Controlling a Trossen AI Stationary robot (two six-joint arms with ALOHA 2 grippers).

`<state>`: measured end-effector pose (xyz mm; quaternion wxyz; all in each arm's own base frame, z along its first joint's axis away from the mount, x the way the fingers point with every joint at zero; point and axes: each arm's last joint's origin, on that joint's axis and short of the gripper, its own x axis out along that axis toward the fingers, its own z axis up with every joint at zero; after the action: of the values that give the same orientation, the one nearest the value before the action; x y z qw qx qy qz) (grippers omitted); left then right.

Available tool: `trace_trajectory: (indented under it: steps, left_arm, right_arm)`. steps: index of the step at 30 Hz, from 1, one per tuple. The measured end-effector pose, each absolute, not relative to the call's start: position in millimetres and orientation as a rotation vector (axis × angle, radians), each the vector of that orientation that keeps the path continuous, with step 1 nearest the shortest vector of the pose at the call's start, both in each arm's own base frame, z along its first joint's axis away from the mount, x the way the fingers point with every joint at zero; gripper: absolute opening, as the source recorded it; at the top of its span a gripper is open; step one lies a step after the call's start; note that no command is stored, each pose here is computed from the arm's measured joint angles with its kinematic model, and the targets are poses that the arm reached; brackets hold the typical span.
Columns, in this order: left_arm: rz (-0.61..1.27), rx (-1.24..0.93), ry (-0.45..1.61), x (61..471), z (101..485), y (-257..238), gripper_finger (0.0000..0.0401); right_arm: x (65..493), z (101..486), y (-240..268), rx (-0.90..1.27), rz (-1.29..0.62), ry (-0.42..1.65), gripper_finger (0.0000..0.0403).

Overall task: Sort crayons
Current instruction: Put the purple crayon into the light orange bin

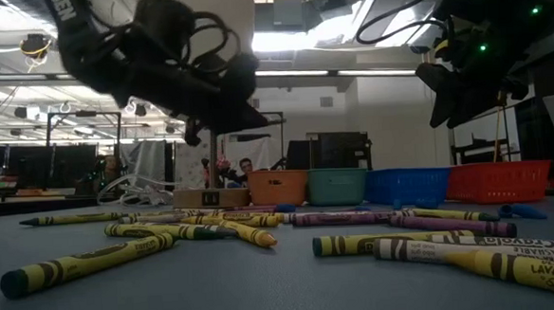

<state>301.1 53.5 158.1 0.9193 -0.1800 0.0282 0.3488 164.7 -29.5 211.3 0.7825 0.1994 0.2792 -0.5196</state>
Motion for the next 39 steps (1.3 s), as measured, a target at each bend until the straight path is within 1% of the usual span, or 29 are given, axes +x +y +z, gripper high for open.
trace_trajectory:
  steps: [4,6,12,18,22,30,35,39]
  left_arm:
    - [0.859,-0.377,0.063,311.8,166.8,53.2,0.001]
    - [0.9,-0.394,0.058,314.5,169.5,54.3,0.001]
    - [0.903,-0.439,0.023,318.8,175.4,56.0,0.001]
    - [0.91,-0.549,-0.033,320.0,174.0,55.4,0.001]
    - [0.92,-0.618,-0.041,322.8,163.1,50.5,0.001]
    - [1.04,-0.711,-0.114,328.0,133.2,35.5,0.001]
    - [1.048,-0.739,-0.133,345.6,125.9,35.4,0.001]
    - [1.083,-0.733,-0.166,363.2,124.7,44.9,0.001]
  right_arm:
    - [164.7,211.3,-29.6,0.43,-1.122,0.603,0.0172]
    - [164.7,211.2,-29.5,0.43,-1.122,0.603,0.0172]
    - [164.7,211.2,-29.6,0.431,-1.122,0.603,0.0172]
    - [164.8,211.3,-29.5,0.431,-1.122,0.602,0.0172]
    - [165.0,211.4,-29.6,0.432,-1.121,0.599,0.0172]
    - [165.2,211.5,-29.5,0.434,-1.12,0.597,0.0172]
    - [165.2,211.5,-29.6,0.434,-1.12,0.597,0.0172]
    - [165.3,211.5,-29.5,0.434,-1.12,0.597,0.0172]
